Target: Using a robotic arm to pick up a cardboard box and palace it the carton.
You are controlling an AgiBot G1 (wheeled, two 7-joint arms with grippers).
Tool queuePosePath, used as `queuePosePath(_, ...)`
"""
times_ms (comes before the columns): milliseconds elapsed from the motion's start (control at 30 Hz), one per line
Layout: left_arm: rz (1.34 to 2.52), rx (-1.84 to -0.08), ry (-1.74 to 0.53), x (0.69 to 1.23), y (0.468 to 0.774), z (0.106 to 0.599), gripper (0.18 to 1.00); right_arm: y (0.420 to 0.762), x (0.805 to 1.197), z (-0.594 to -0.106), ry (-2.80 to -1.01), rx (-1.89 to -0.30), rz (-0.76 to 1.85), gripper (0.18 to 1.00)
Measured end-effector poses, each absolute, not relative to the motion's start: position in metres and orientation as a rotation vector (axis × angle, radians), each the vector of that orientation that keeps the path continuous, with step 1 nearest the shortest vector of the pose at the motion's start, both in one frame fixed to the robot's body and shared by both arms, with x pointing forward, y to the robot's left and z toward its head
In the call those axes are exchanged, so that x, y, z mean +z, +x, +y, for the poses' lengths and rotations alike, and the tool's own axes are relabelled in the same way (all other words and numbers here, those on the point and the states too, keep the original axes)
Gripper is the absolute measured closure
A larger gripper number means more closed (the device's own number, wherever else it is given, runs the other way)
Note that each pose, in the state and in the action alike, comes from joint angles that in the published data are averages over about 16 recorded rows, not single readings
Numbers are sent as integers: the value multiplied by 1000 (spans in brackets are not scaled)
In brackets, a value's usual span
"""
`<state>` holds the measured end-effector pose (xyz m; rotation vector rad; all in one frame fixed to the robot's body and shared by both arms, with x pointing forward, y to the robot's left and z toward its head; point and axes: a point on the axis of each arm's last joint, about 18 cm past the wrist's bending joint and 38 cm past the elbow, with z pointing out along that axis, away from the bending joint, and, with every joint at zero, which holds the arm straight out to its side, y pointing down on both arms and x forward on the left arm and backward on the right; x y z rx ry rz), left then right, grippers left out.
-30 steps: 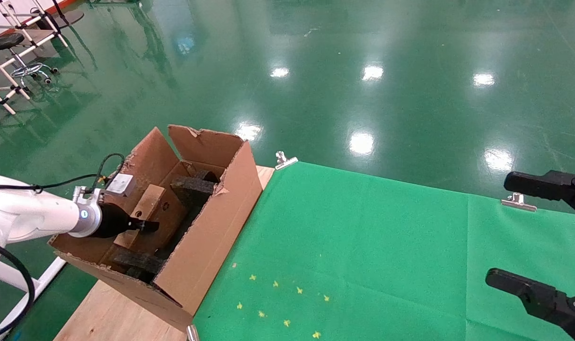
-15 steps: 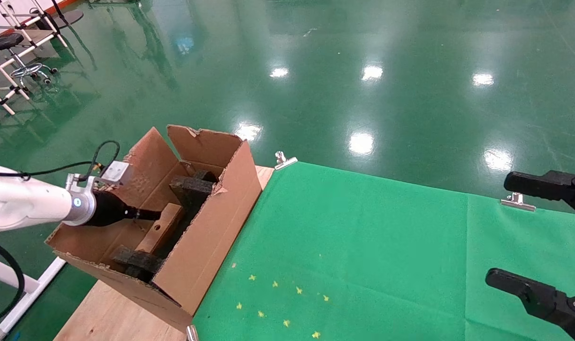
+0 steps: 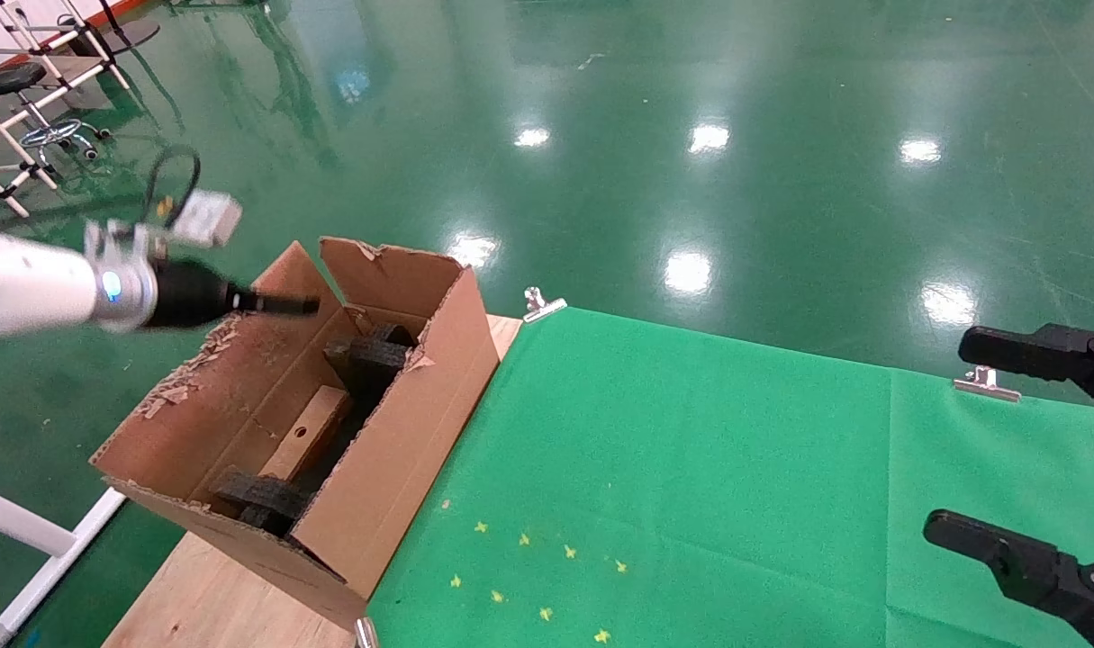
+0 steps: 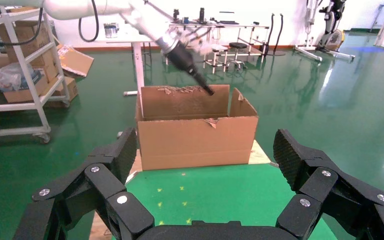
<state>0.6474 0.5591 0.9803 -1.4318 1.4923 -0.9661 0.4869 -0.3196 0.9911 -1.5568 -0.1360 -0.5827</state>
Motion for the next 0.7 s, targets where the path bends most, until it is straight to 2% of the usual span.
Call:
queuePosePath(300, 1525, -1312, -1346, 1035, 620, 510, 183, 487, 991, -320, -1557, -583, -136, 178)
queuePosePath(533, 1587, -1552, -1322, 1046, 597, 468, 183, 487, 991, -320, -1557, -583, -136, 178)
queuePosePath(700, 1614, -1640, -1315, 1047, 588, 451, 183, 487, 991, -320, -1557, -583, -136, 178)
